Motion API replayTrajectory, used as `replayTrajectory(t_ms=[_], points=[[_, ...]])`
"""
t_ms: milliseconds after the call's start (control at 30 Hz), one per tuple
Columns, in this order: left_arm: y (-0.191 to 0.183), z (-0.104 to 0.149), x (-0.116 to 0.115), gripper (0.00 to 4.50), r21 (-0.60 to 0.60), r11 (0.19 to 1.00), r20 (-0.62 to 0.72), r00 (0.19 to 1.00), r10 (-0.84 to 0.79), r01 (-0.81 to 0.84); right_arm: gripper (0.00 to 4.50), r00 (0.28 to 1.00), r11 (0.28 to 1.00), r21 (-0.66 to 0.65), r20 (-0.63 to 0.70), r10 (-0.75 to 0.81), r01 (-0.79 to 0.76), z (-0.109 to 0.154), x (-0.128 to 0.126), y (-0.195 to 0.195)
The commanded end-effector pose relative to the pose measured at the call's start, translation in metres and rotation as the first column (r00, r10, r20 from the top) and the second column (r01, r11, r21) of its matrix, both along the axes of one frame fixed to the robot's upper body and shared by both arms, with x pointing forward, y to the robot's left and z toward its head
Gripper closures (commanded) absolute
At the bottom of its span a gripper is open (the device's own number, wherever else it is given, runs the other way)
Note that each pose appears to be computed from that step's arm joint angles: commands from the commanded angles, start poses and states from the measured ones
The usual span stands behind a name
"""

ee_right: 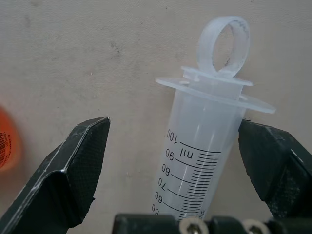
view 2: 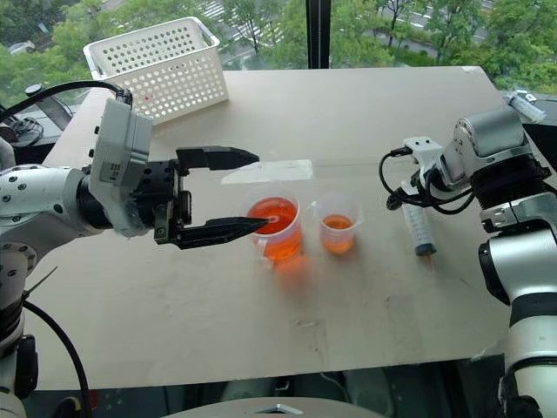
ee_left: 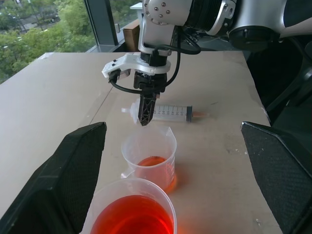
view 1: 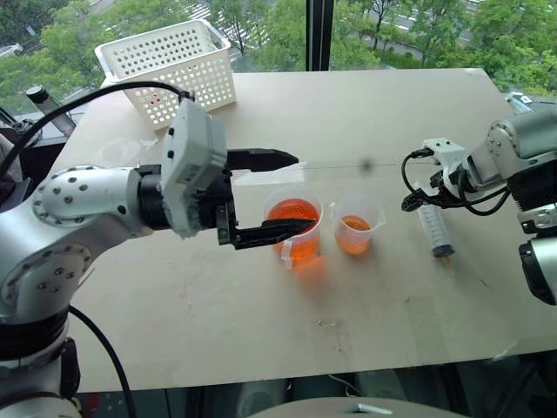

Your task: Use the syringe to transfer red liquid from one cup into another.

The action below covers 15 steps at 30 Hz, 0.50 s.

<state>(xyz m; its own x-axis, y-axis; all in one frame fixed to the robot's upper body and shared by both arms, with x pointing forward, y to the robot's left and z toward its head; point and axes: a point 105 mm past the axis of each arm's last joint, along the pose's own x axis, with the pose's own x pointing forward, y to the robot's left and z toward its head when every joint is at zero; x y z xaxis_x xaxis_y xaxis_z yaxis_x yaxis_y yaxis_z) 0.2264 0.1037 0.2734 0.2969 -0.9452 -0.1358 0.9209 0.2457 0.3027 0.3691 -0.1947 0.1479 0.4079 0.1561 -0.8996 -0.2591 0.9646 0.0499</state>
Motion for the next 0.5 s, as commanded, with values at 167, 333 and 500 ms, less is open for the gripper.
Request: replayTrajectory(t_ms=[167, 333, 500], points=[[0.008, 0.004, -0.004, 0.00, 0.010, 1.000, 0.041, 0.999, 0.015, -0.016, 1.78, 0.999, 0.999, 0.003, 0.009, -0.044, 0.044, 0.006, 0.006, -0.002], [0.009, 0.002, -0.003, 0.00, 0.011, 1.000, 0.045, 0.999, 0.028, -0.028, 3.06, 0.998, 0.999, 0.004, 0.037, -0.049, 0.049, 0.007, 0.011, -0.004], [0.019, 0.001, 0.002, 0.00, -0.006, 0.997, 0.040, 0.996, 0.084, -0.083, 3.06, 0.984, 0.996, 0.084, 0.180, 0.000, -0.016, 0.043, 0.020, 0.003]])
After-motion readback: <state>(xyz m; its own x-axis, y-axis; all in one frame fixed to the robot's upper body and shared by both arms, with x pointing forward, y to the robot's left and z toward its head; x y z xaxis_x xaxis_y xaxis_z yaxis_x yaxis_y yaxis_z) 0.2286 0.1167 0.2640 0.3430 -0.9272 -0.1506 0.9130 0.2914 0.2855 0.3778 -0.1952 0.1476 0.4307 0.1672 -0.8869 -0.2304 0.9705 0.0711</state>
